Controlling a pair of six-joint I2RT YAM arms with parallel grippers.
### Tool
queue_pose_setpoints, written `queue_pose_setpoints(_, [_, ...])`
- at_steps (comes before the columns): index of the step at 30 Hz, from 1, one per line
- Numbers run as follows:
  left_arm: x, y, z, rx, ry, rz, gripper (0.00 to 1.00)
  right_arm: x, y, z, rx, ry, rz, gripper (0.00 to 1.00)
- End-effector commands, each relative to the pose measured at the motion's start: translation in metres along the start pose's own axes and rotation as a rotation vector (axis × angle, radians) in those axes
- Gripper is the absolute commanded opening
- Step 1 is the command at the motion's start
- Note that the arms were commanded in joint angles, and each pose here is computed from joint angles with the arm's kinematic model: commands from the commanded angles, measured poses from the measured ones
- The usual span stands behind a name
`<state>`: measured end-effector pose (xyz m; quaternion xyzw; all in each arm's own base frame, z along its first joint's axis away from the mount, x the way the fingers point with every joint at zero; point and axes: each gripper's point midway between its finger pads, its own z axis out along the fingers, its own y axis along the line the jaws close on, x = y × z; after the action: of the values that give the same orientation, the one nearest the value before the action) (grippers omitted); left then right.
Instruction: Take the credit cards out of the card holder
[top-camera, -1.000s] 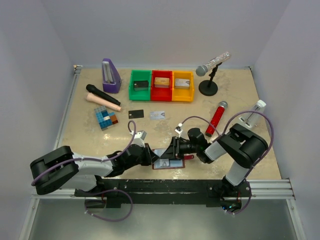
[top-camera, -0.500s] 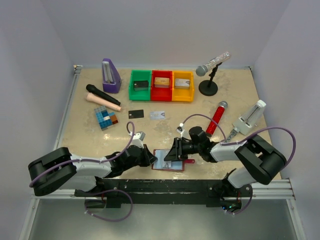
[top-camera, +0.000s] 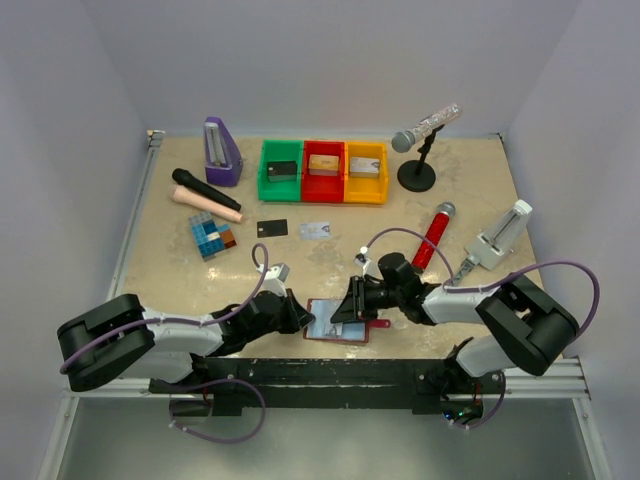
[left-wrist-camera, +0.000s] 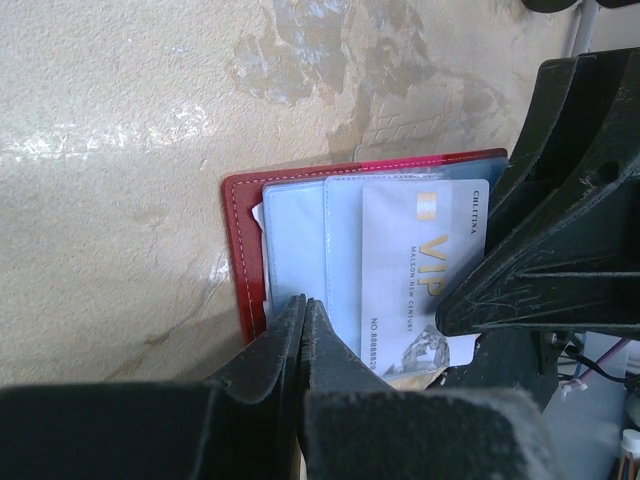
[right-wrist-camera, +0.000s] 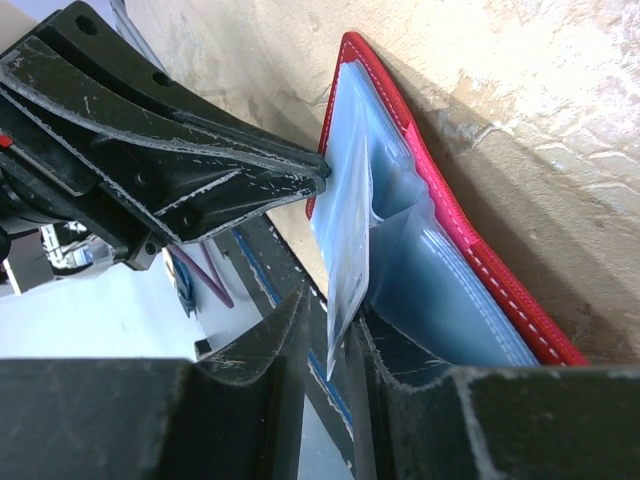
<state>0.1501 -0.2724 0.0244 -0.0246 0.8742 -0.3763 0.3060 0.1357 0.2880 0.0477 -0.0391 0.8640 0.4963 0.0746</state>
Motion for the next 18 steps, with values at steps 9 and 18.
queue_pose_setpoints(9, [0.021,0.046,-0.006,-0.137,0.040,0.009,0.00,-0.010,0.018,-0.005,-0.031,-0.039,-0.053,0.19])
queue_pose_setpoints(18, [0.021,0.050,-0.008,-0.144,0.031,-0.002,0.00,-0.010,0.020,-0.007,-0.040,-0.046,-0.053,0.13])
